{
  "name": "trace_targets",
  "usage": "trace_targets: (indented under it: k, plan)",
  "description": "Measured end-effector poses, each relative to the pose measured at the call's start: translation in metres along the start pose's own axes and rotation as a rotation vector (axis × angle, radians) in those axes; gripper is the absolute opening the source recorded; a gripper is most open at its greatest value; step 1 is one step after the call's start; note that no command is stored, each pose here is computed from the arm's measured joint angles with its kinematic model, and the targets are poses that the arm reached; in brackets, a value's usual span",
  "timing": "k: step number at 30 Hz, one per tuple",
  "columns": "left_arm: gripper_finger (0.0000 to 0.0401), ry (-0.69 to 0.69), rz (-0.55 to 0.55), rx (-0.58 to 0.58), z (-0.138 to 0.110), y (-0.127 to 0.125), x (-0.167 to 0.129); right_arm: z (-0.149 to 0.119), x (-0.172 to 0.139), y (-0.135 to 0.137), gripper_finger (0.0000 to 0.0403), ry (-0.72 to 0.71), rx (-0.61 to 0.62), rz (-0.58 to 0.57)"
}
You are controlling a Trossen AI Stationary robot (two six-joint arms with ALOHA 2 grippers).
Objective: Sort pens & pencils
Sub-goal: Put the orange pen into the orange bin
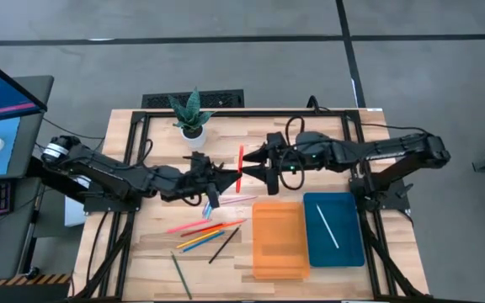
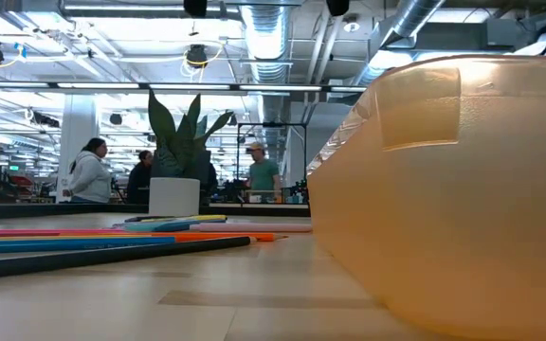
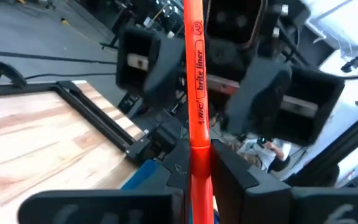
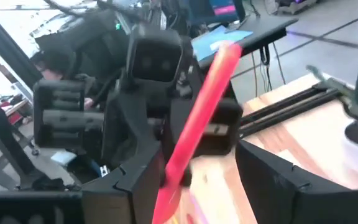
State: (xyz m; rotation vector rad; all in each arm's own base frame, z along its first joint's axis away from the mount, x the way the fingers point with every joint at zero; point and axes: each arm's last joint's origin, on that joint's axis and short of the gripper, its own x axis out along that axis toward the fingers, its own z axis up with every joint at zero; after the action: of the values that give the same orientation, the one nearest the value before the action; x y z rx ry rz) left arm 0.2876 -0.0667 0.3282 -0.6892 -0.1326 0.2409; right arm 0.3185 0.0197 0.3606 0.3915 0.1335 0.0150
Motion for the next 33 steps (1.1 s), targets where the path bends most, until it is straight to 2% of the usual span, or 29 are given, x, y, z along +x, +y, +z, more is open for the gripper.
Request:
trace_targets:
  k: [5, 8, 11, 16, 21, 24, 31, 33]
  plan:
    - [0.0028, 0.005, 0.010, 0.006, 0.000, 0.002, 0.001, 0.000, 0.007, -0.007, 0.0223, -0.007, -0.011, 0.012]
    - [0.0029, 0.006, 0.014, 0.007, 0.001, 0.004, 0.002, 0.000, 0.010, -0.010, 0.0200, 0.008, -0.010, 0.047]
    - [0.0029, 0.014, 0.017, 0.005, 0.002, 0.006, 0.004, -0.003, 0.016, -0.011, 0.0153, 0.012, -0.009, 0.066]
    - [0.0030, 0.021, 0.016, 0.029, 0.003, 0.008, 0.005, -0.004, 0.017, -0.011, 0.0036, 0.014, 0.006, 0.072]
    - [0.0031, 0.035, 0.026, 0.019, 0.003, 0.010, 0.005, -0.002, 0.016, -0.012, 0.0037, 0.008, 0.027, 0.066]
    - [0.0041, 0.051, 0.042, 0.021, 0.001, 0.012, 0.005, -0.002, 0.014, -0.013, 0.0037, 0.009, 0.030, 0.018]
    - [0.0114, 0.172, 0.148, 0.000, -0.012, 0.023, 0.002, 0.010, -0.020, -0.021, 0.0037, 0.046, 0.055, -0.176]
    - [0.0135, 0.196, 0.171, -0.007, -0.015, 0.024, 0.000, 0.008, -0.029, -0.025, 0.0037, 0.097, 0.061, -0.221]
